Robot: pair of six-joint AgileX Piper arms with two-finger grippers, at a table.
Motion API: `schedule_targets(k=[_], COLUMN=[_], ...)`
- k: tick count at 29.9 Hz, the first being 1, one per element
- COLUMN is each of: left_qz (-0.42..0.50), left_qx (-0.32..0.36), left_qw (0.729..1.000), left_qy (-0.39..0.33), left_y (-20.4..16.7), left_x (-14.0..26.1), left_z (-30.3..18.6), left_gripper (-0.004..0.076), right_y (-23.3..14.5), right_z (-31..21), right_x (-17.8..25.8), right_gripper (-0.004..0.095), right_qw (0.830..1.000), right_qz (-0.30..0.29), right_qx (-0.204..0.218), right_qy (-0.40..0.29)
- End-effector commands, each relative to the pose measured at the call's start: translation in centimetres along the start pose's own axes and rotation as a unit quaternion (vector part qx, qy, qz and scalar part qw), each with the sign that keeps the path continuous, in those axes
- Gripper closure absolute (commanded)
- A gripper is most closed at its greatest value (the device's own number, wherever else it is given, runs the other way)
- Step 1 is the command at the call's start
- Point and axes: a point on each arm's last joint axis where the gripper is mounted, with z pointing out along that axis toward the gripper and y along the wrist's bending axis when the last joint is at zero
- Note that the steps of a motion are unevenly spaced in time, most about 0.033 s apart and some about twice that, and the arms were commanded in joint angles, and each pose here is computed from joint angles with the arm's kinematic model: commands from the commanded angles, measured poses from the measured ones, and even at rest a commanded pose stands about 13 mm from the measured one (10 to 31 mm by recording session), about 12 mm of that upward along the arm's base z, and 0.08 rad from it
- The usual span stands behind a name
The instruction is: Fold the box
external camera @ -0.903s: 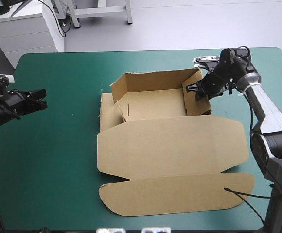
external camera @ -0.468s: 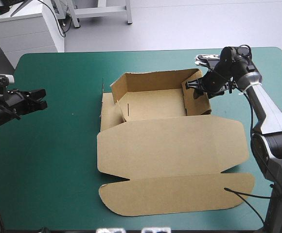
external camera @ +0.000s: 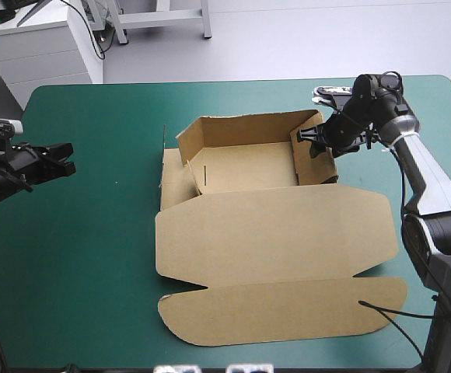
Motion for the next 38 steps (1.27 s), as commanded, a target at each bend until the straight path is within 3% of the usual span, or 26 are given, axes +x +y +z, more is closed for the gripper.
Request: schedule_targets(k=[1,10,19,23,27,28,34,38], left_qz=[0.000,-0.001,-0.001,-0.001,0.004,0.010,0.003,-0.031], left_qx=[0.008,0.005,0.005,0.008,0.007,0.004,0.003,0.000], left_qw=[0.999,0.999,0.999,0.999,0.999,0.999,1.000,0.999], left_qy=[-0.041,-0.043,-0.043,-0.042,-0.038,-0.032,-0.020,-0.018], left_y=[-1.0,-0.9,-0.9,-1.0,-1.0,-0.9,-0.9,-0.8], left_x=[-1.6,-1.7,-1.7,-1.7,-1.6,-1.5,-1.3,-1.2], left_z=[-0.9,-0.9,-0.9,-0.9,-0.9,-0.8,-0.8,-0.8], left_gripper=[0.0716,0.0716,0.0716,0.0716,0.0716,0.0716,0.0716,0.0716], right_y=[0.4,-0.2,-0.2,-0.1,0.1,0.2,0.5,1.1], right_z=[-3.3,0.7,0.9,0.4,-0.3,-0.3,-1.0,-4.8], right_x=[0.1,2.6,2.7,2.2,1.9,1.9,2.0,2.6], right_gripper=[0.0413,0.0413,0.0431,0.0580,0.0895,0.0922,0.0922,0.0922], right_qw=[0.999,0.999,0.999,0.999,0.999,0.999,0.998,0.997], right_qz=[-0.013,0.001,-0.010,-0.012,-0.037,-0.043,-0.053,-0.074], right_qx=[0.011,0.003,-0.001,-0.001,-0.004,-0.011,-0.027,-0.022], right_qy=[-0.033,0.048,0.048,0.030,0.028,0.027,0.018,-0.025])
